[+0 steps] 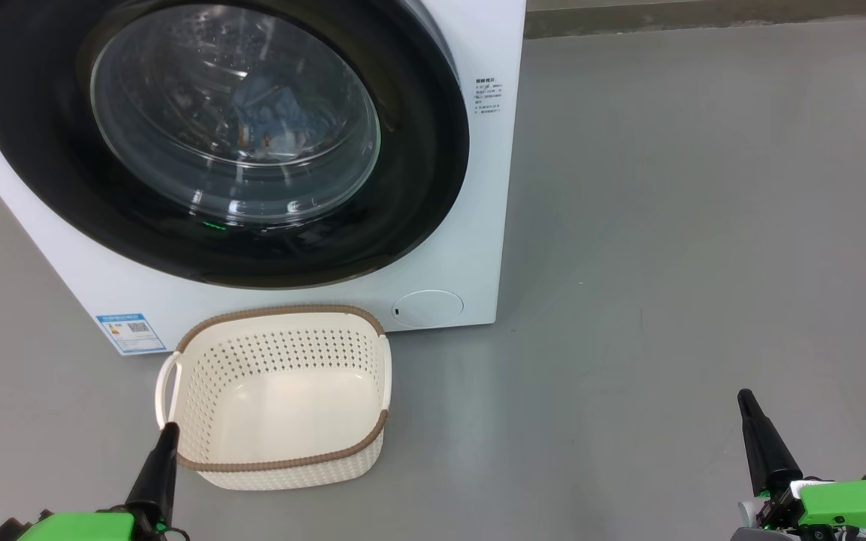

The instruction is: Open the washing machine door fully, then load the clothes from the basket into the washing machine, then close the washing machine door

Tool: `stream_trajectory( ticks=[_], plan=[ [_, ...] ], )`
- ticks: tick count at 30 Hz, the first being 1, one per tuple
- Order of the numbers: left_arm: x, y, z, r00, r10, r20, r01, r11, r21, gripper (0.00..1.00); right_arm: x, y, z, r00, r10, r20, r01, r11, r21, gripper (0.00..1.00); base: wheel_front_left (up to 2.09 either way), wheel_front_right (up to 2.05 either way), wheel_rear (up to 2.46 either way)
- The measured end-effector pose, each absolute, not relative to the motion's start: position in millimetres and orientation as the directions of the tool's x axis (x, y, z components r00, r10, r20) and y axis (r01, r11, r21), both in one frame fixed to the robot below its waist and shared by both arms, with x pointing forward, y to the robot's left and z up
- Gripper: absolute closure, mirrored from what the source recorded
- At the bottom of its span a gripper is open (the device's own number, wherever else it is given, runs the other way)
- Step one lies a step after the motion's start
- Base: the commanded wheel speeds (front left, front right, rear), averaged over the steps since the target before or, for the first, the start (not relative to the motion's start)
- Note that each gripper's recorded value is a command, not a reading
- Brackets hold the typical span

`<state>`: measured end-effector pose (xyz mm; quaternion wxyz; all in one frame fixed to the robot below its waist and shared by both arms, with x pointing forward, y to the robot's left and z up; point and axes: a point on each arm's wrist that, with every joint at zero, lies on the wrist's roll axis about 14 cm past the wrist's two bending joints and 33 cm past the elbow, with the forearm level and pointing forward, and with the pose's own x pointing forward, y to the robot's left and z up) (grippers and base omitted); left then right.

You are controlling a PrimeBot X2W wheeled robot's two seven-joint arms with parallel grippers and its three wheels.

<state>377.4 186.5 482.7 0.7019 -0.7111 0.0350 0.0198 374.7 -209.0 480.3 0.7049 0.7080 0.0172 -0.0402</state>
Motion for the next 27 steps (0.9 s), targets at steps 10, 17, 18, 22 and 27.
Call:
stream_trajectory(
  ticks=[10, 17, 18, 22, 27],
  plan=[
    [377.4, 186.5, 482.7, 0.997, -0.022, -0.077, -0.077, -0.012, -0.997, 1.00, 374.7, -209.1, 480.3, 0.996, -0.033, -0.081, 0.081, -0.006, 0.997, 1.00, 0.00, 0.00, 0.00],
    [377.4, 186.5, 482.7, 0.997, -0.022, -0.077, -0.077, -0.012, -0.997, 1.00, 374.6, -209.2, 480.3, 0.996, -0.033, -0.081, 0.081, -0.006, 0.997, 1.00, 0.00, 0.00, 0.00],
    [377.5, 186.5, 482.7, 0.997, -0.022, -0.077, -0.078, -0.012, -0.997, 1.00, 374.7, -209.2, 480.3, 0.996, -0.033, -0.081, 0.081, -0.006, 0.997, 1.00, 0.00, 0.00, 0.00],
    [377.4, 186.5, 482.7, 0.997, -0.022, -0.077, -0.077, -0.012, -0.997, 1.00, 374.6, -209.3, 480.3, 0.996, -0.034, -0.081, 0.081, -0.007, 0.997, 1.00, 0.00, 0.00, 0.00],
    [377.4, 186.5, 482.7, 0.997, -0.022, -0.077, -0.077, -0.012, -0.997, 1.00, 374.6, -209.4, 480.3, 0.996, -0.034, -0.081, 0.081, -0.007, 0.997, 1.00, 0.00, 0.00, 0.00]
  ],
)
